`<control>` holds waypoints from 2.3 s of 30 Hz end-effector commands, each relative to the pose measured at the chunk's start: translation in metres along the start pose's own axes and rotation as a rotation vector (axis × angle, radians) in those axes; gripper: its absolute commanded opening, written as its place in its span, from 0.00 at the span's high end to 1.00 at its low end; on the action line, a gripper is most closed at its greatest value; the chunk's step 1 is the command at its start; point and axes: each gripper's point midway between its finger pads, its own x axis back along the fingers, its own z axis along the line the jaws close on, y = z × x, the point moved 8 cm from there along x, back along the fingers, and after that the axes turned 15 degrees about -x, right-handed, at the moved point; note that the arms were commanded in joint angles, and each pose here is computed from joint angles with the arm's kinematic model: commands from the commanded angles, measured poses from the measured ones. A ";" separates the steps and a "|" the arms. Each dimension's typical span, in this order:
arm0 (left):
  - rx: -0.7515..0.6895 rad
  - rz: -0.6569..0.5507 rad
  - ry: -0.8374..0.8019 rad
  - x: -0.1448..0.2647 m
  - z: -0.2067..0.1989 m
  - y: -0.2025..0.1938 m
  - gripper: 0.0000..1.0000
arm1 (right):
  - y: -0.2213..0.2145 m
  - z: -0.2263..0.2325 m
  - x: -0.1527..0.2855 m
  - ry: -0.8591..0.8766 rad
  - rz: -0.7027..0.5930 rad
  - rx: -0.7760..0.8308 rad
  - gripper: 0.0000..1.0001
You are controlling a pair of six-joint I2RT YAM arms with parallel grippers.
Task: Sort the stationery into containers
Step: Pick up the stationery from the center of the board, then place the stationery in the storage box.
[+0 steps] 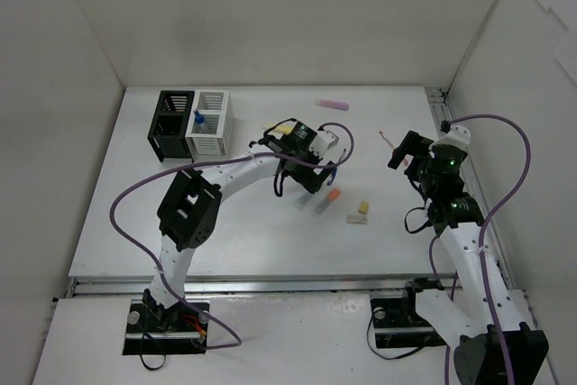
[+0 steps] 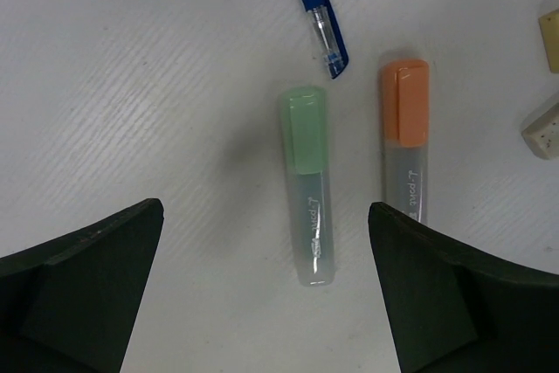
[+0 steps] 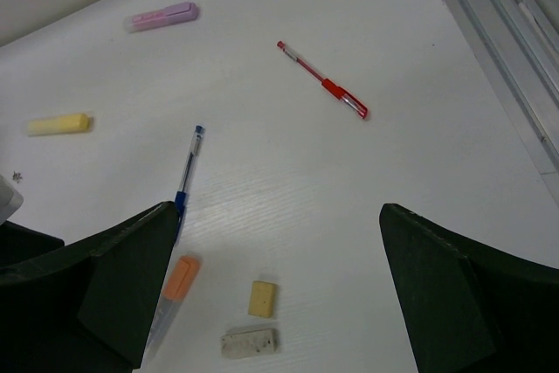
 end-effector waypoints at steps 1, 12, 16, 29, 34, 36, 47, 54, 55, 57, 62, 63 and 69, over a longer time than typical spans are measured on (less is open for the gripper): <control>-0.050 -0.098 0.034 0.009 0.000 0.023 0.00 | 0.005 0.005 0.002 0.047 -0.034 -0.025 0.02; -0.045 0.001 0.065 -0.030 -0.004 0.006 0.04 | 0.001 0.000 0.006 0.042 -0.043 -0.025 0.02; -0.071 0.025 0.090 -0.040 -0.010 0.003 0.14 | -0.002 -0.002 0.004 0.031 -0.033 -0.023 0.02; -0.112 0.046 0.073 -0.043 -0.014 -0.002 0.78 | -0.003 -0.002 0.007 0.043 -0.035 -0.017 0.02; -0.100 0.032 0.107 -0.034 -0.007 0.002 0.89 | -0.002 -0.002 0.009 0.046 -0.044 -0.016 0.02; -0.084 0.018 0.143 -0.024 -0.001 0.006 0.97 | -0.003 -0.002 0.010 0.053 -0.045 -0.016 0.02; 0.015 -0.336 0.411 0.115 0.073 0.040 1.00 | 0.000 -0.001 0.008 0.047 -0.049 -0.002 0.02; 0.170 -0.578 0.700 0.190 0.145 0.030 1.00 | -0.001 0.002 0.001 0.064 -0.035 0.017 0.02; 0.182 -0.585 0.724 0.193 0.153 0.029 1.00 | 0.000 0.002 0.001 0.067 -0.041 0.019 0.02; 0.214 -0.599 0.777 0.194 0.172 0.027 1.00 | 0.004 0.005 -0.001 0.077 -0.054 0.023 0.02; 0.222 -0.667 0.801 0.197 0.234 0.026 1.00 | 0.005 0.009 -0.011 0.111 -0.065 0.045 0.02; 0.238 -0.653 0.803 0.182 0.249 0.021 1.00 | 0.003 0.010 -0.012 0.121 -0.055 0.047 0.02; 0.253 -0.803 0.785 0.177 0.301 0.019 1.00 | -0.005 0.013 -0.022 0.155 0.018 0.093 0.02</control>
